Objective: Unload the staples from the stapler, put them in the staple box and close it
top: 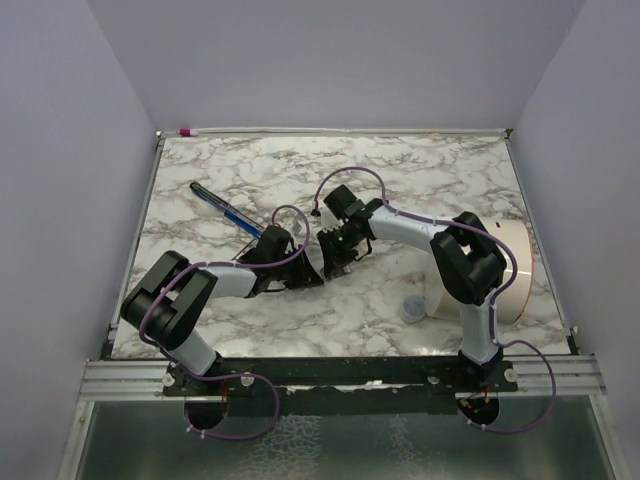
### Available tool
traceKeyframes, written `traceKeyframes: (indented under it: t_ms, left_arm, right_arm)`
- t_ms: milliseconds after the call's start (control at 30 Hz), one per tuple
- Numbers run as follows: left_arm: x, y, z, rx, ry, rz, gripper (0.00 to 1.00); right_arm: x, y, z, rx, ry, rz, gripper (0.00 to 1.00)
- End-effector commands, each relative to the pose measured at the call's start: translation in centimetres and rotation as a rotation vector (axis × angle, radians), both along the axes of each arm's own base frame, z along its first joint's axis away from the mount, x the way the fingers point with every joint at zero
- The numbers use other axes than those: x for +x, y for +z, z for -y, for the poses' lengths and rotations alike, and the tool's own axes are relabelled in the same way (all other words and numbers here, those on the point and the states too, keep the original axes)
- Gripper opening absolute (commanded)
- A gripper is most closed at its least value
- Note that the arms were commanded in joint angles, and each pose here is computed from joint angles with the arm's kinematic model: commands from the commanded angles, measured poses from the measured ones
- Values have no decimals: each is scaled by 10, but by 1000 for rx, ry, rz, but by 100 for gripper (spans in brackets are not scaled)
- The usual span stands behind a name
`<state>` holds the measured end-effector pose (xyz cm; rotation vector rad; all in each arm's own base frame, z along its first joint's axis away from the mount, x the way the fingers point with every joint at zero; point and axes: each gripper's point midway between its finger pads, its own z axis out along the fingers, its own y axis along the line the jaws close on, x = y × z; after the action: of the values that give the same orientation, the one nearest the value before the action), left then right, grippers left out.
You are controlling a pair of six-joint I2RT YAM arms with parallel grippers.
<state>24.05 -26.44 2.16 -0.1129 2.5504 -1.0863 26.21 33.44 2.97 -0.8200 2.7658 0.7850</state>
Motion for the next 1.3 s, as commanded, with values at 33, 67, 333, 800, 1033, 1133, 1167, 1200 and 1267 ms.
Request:
traceKeyframes:
  t_ms: [33, 67, 333, 800, 1033, 1133, 1167, 1200, 1267]
  left_arm:
    - [-2, 4, -2, -3, -8, 11, 6]
    - [-3, 4, -3, -2, -8, 12, 6]
    - [-2, 5, -4, 3, -1, 20, 6]
    - [2, 12, -7, -2, 11, 40, 9]
    - [6, 19, -9, -17, 28, 56, 16]
    - [9, 22, -9, -26, 31, 66, 20]
    - [10, 23, -8, -29, 31, 69, 22]
    - [11, 23, -8, -29, 32, 70, 24]
    - [14, 25, -6, -35, 32, 72, 26]
  right_arm:
    - [7, 1, -5, -11, -9, 24, 2]
    - [7, 1, -5, -14, -9, 24, 1]
    - [9, 4, 0, -40, -34, 35, 1]
    - [11, 15, 5, -61, -108, 58, 1]
    - [12, 19, 10, -82, -154, 56, 1]
    - [9, 19, 11, -79, -166, 49, 1]
    - [10, 20, 11, -77, -170, 52, 1]
    - [10, 21, 11, -75, -175, 57, 1]
    - [11, 24, 10, -72, -180, 62, 1]
